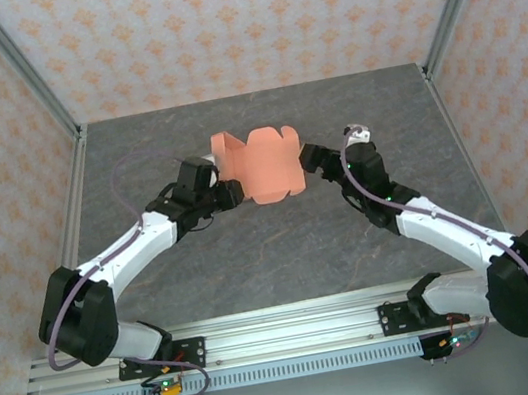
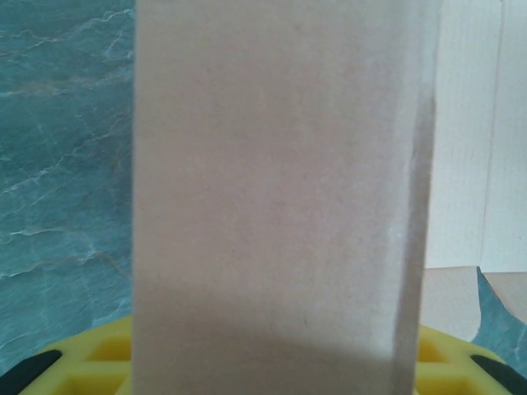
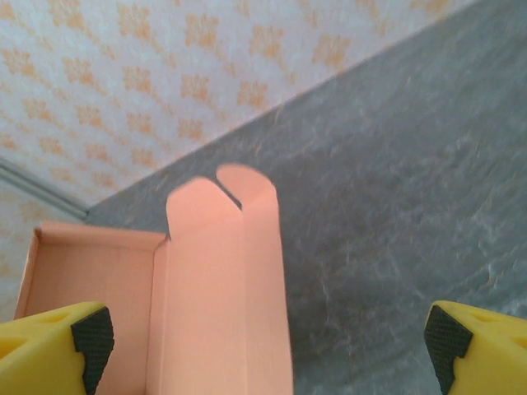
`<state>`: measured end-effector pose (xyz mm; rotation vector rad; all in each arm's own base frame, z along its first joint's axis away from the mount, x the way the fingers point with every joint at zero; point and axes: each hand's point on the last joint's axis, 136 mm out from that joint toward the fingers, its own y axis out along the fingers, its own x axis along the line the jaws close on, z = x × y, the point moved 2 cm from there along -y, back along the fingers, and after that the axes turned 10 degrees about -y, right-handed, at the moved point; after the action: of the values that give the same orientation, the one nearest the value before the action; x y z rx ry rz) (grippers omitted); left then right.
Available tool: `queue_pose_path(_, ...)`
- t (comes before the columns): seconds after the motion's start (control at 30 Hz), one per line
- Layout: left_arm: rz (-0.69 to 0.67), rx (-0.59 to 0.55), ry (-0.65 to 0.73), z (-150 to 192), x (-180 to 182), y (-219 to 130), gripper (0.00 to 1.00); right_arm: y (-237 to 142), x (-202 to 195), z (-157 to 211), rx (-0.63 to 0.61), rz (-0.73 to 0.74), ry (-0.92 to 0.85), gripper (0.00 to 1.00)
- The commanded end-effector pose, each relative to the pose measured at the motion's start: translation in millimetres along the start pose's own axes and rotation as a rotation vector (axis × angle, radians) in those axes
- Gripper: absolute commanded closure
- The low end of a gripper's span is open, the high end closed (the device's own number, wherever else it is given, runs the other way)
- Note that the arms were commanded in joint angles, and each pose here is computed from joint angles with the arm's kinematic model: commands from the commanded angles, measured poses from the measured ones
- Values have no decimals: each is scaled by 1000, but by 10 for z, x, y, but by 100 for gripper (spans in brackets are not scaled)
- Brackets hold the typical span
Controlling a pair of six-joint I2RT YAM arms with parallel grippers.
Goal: Fold the paper box
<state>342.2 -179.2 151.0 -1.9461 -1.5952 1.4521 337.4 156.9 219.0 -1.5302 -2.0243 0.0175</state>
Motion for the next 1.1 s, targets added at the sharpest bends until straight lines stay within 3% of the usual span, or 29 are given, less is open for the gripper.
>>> queue_pose_path(0.0, 122, -132, -81, -241, -136, -44, 68, 32, 166, 324, 223, -211, 102, 1)
queue_pose_path(0.1, 166, -141, -217, -310, -161, 25, 68, 1, 393, 312, 275, -325, 183, 2)
queue_pose_path(0.27, 265, -155, -491, -382, -233, 156, 67, -15, 437, 434, 260, -276, 384, 5)
queue_pose_path(0.4, 302, -185, -520, -410, -312, 143, 69, 53, 424, 420, 217, -238, 456, 5)
queue_pose_path(0.5, 331, -175, -565, -397, -364, 117, 69, 157, 539, 363, 201, -291, 433, 7)
queue_pose_path(0.63, 398, -155, -690, -340, -429, 91, 67, 281, 737, 343, 163, -381, 406, 16)
queue_pose_path(0.73, 446, -161, -744, -333, -508, 53, 67, 385, 833, 346, 185, -375, 613, 19)
queue_pose_path(0.87, 495, -173, -804, -355, -620, 1, 66, 242, 942, 164, 14, -383, 773, 16)
queue_pose_path(1.07, 579, -129, -991, -398, -762, -24, 65, 239, 831, 28, -94, -363, 969, 16)
